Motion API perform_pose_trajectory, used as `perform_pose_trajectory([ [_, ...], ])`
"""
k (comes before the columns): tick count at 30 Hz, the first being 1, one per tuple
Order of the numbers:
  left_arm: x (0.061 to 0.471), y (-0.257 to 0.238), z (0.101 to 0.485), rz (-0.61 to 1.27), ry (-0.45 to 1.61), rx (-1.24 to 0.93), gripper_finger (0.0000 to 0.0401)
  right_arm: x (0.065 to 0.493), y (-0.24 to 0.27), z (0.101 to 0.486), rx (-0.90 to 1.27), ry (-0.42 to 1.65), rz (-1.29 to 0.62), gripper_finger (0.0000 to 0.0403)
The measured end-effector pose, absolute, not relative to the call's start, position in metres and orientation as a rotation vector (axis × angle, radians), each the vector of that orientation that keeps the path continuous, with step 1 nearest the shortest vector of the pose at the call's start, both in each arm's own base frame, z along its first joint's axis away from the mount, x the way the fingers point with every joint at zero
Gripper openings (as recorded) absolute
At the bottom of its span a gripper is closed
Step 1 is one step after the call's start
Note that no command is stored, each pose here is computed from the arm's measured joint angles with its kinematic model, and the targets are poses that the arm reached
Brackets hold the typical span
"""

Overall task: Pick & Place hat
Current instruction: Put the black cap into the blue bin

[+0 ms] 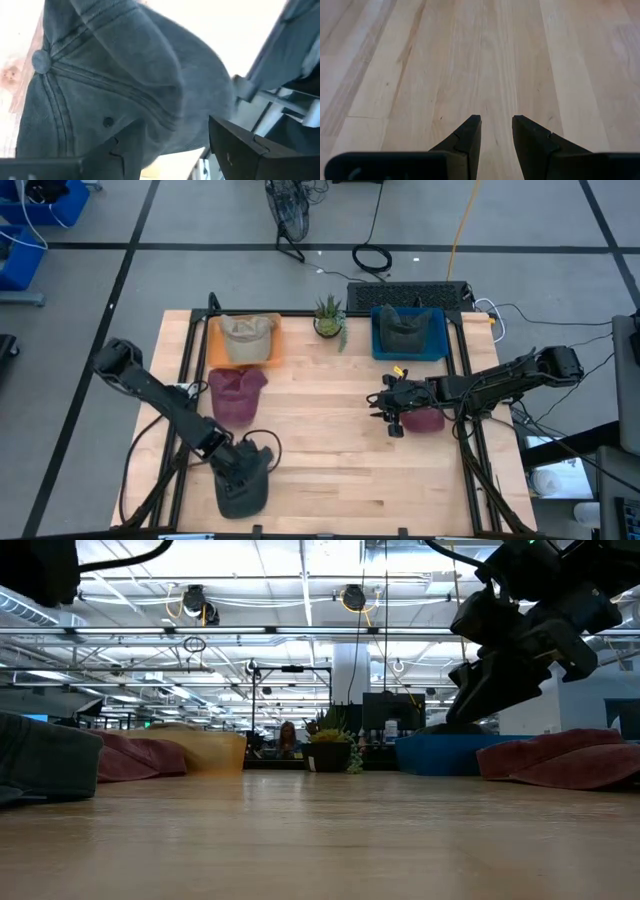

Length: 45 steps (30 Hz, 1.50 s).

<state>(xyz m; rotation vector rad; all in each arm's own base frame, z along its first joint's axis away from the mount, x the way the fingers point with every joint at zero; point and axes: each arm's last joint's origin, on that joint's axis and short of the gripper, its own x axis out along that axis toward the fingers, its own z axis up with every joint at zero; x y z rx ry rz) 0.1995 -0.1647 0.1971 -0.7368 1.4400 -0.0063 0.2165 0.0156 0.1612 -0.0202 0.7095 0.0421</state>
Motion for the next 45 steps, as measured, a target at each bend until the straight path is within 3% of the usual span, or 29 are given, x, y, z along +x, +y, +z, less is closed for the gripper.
perform_pose_trajectory([
  [10, 0.207, -0.174, 0.168, -0.020, 1.509, -0.601, 0.0211, 0.216, 0.016, 0.161, -0.022, 0.711, 0.043, 0.0098],
  [18, 0.208, -0.173, 0.167, -0.022, 1.459, -0.526, 0.0208, 0.216, 0.016, 0.161, -0.032, 0.711, 0.047, 0.0098],
  [23, 0.211, -0.174, 0.168, -0.027, 1.421, -0.524, 0.0158, 0.216, 0.016, 0.161, -0.051, 0.710, 0.055, 0.0098],
  [31, 0.222, -0.170, 0.170, -0.058, 1.351, -0.572, 0.0019, 0.216, 0.017, 0.161, -0.053, 0.710, 0.059, 0.0098],
  [38, 0.249, -0.161, 0.180, -0.177, 1.142, -0.571, 0.0021, 0.216, 0.017, 0.161, -0.053, 0.711, 0.059, 0.0098],
  [45, 0.284, -0.129, 0.206, -0.230, 0.976, -0.380, 0.0017, 0.216, 0.017, 0.161, -0.053, 0.711, 0.059, 0.0098],
])
